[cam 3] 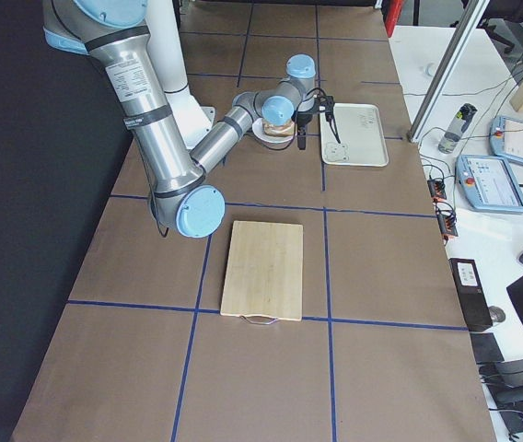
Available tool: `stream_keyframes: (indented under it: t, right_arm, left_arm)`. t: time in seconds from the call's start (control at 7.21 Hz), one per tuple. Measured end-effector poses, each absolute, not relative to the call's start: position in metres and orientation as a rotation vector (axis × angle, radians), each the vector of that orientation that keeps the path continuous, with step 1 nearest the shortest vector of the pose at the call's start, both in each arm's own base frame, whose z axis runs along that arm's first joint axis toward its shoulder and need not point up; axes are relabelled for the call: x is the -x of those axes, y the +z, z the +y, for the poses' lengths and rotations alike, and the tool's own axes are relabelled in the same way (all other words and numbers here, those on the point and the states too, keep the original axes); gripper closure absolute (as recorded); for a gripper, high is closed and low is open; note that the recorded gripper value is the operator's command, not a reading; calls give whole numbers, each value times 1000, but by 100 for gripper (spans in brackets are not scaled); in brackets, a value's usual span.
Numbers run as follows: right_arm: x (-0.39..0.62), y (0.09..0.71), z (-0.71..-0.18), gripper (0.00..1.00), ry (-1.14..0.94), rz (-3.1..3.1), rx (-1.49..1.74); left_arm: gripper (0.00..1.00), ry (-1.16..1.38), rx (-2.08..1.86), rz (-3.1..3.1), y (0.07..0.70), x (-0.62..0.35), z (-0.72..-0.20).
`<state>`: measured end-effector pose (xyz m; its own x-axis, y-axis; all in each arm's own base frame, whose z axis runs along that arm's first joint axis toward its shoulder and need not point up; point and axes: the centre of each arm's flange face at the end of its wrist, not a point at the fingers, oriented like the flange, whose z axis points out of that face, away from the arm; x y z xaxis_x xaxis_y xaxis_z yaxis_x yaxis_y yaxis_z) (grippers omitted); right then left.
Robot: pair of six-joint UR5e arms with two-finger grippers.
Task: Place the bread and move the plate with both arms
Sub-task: 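Withdraw the right arm back past the wooden board, then move the left gripper in toward the plate rim nearest it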
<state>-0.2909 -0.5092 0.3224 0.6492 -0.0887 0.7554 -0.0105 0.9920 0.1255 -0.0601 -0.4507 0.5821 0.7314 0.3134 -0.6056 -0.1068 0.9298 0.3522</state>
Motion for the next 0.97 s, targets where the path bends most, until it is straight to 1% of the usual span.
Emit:
stream_keyframes:
  t: [0.28,0.42,0.69,0.97]
  right_arm:
    - [196,403,-514,0,-173,-827,-141]
    - [145,446,-506,0,-231,-811,-154]
    - [48,531,-468,0,-330,-776,-175]
    - [-29,609,-415,0,-328,-819,-155]
  left_arm:
    - [0,226,-343,739,565,50,-466]
    - [0,212,-359,770,554,43,-471]
    - [0,219,-394,827,535,21,-476]
    - [0,189,-376,929,514,-16,-475]
